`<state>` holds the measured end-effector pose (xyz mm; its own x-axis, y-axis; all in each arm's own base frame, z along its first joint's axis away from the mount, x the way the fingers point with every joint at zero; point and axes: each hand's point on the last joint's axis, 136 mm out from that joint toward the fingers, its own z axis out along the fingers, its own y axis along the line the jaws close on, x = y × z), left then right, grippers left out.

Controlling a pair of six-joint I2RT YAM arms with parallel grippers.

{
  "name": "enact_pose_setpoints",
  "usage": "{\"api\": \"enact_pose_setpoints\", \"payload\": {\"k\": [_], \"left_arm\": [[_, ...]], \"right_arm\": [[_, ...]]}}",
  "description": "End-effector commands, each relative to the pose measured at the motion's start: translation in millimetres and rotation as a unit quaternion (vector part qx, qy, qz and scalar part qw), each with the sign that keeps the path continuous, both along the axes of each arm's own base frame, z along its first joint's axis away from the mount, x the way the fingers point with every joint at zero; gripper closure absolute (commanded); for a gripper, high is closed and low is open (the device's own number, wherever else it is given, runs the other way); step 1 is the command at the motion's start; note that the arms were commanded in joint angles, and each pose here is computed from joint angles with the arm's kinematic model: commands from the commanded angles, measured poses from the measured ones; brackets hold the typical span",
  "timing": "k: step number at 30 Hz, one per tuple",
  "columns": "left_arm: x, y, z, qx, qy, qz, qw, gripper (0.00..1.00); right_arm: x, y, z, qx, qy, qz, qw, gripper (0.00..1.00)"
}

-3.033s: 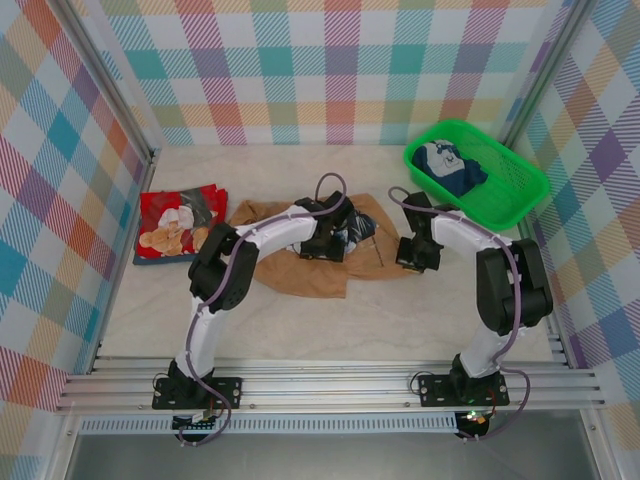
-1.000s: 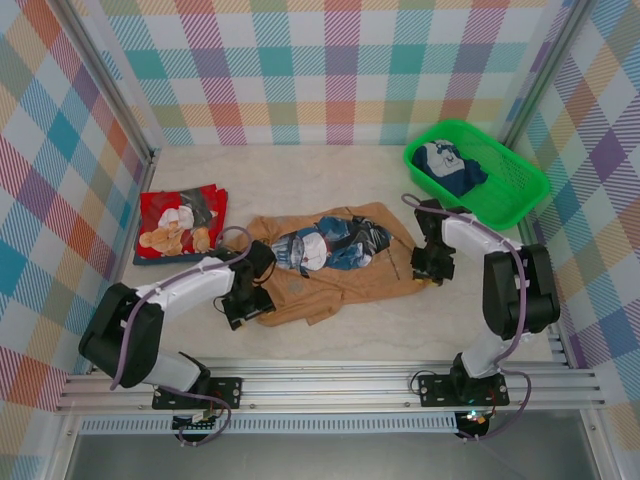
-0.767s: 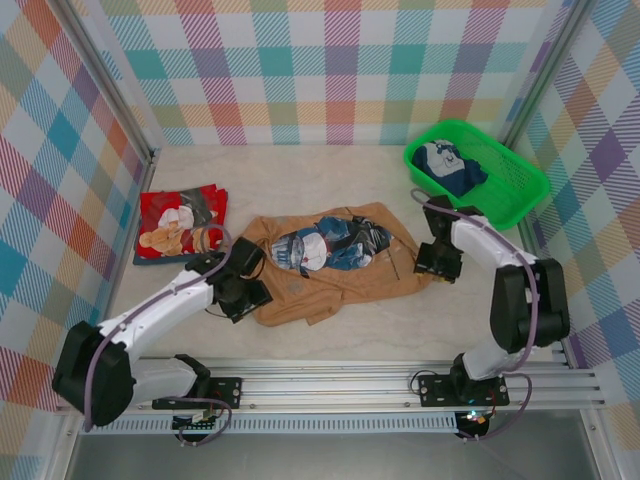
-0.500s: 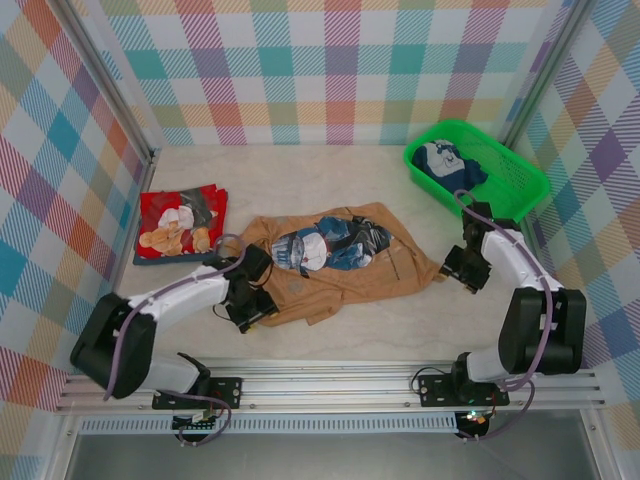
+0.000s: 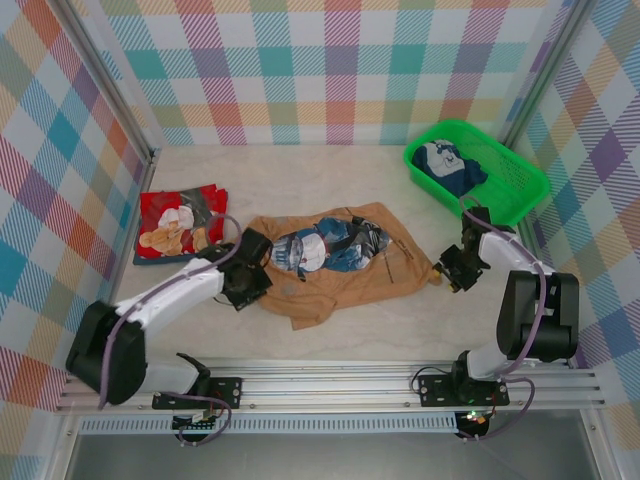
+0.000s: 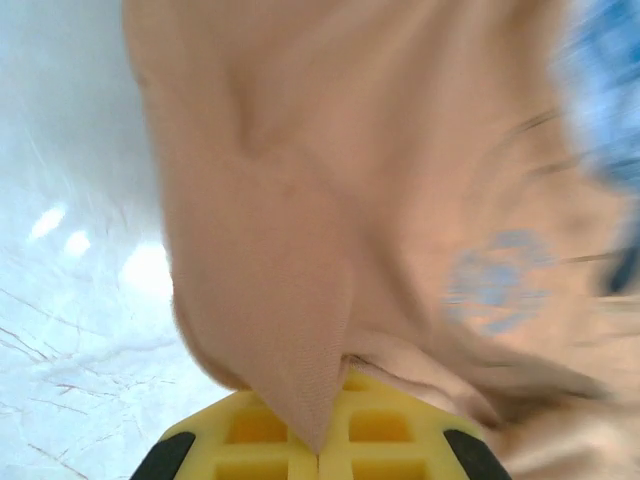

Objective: Fold and stack the t-shirts

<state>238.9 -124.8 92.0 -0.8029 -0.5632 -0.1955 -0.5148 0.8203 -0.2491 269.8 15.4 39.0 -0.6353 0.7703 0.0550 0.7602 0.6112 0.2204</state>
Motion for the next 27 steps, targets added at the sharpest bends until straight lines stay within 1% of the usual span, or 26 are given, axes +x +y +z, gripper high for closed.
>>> {"api": "enact_pose_setpoints", "payload": {"k": [1, 3, 5, 9, 13, 17, 19, 22, 24, 27], "left_arm": [[-1, 45, 57, 0.059, -0.069, 0.035, 0.995, 1.0], [-8, 58, 69, 0.064, -0.08, 0.049, 0.994, 1.0], [-16, 64, 71, 0.057, -0.08, 0.057, 0.994, 1.0], [-22, 64, 64, 0.043, -0.076, 0.065, 0.994, 1.0], [-22, 61, 59, 0.035, -0.073, 0.068, 0.994, 1.0], [-21, 61, 58, 0.038, -0.069, 0.062, 0.995, 1.0], [-22, 60, 56, 0.037, -0.067, 0.06, 0.995, 1.0], [-24, 60, 58, 0.035, -0.069, 0.059, 0.995, 1.0], [-24, 60, 59, 0.035, -0.071, 0.055, 0.995, 1.0], [-25, 60, 60, 0.037, -0.07, 0.047, 0.996, 1.0]], "right_arm": [[-8, 11, -4, 0.04, 0.01, -0.048, 0.998, 0.64], [-16, 15, -6, 0.05, 0.008, -0.057, 0.997, 0.63], [-27, 22, -9, 0.067, 0.016, -0.065, 0.996, 0.63], [-51, 37, -10, 0.078, 0.042, -0.063, 0.994, 0.63], [-60, 56, -8, 0.113, 0.032, -0.065, 0.991, 0.63], [-70, 80, 5, 0.111, 0.029, -0.012, 0.993, 0.63], [-76, 83, 3, 0.105, 0.034, -0.003, 0.994, 0.65], [-73, 80, -7, 0.093, 0.031, -0.003, 0.995, 0.69], [-68, 76, -13, 0.079, 0.033, -0.002, 0.996, 0.69], [-51, 79, -17, 0.081, 0.018, 0.004, 0.997, 0.68]]}}
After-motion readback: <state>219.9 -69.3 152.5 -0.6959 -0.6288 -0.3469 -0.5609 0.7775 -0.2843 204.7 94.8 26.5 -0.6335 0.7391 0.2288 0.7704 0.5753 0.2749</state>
